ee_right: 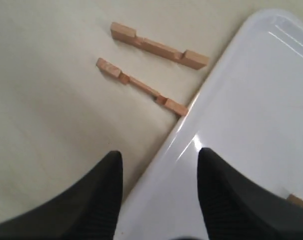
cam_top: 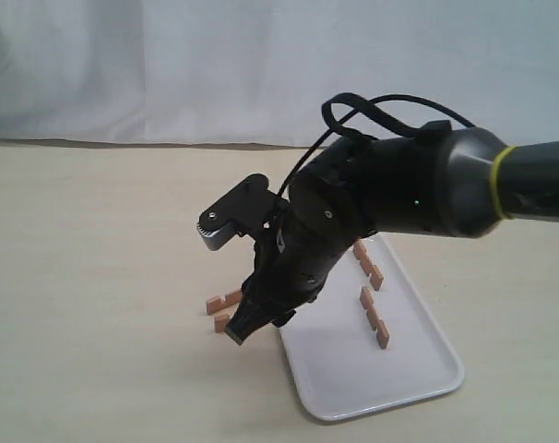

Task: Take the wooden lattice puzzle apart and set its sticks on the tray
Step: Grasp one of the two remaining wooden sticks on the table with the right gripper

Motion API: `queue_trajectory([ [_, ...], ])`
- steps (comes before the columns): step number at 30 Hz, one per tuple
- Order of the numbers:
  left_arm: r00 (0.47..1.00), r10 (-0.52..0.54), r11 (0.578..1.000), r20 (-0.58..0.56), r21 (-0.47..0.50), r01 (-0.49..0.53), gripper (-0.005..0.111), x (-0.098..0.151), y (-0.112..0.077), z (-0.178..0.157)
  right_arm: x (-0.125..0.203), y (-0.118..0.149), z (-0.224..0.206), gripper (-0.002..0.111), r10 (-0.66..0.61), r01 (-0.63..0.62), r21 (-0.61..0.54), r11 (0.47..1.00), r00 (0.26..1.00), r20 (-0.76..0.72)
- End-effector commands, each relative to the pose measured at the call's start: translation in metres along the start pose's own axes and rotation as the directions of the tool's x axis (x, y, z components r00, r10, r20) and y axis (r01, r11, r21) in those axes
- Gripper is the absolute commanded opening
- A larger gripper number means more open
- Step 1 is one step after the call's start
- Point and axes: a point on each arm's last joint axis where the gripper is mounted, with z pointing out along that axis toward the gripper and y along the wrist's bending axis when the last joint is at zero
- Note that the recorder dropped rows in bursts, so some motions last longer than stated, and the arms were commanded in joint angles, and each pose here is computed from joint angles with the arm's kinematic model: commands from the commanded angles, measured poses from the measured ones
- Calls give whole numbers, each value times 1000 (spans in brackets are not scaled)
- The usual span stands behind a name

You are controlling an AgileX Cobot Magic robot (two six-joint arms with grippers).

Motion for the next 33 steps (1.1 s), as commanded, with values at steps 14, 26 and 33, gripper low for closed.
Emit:
queue_trajectory([
  [14,1000,-5,1000,18,2,5,0,-1,0,0,-25,-11,45,45,-267,260,-74,963,959,-99],
  [26,1000,-5,1000,18,2,5,0,-1,0,0,-25,-13,60,54,-336,329,-85,940,938,-87],
  [33,1000,-5,1000,18,2,5,0,-1,0,0,-24,-8,67,54,-379,369,-126,921,922,-74],
])
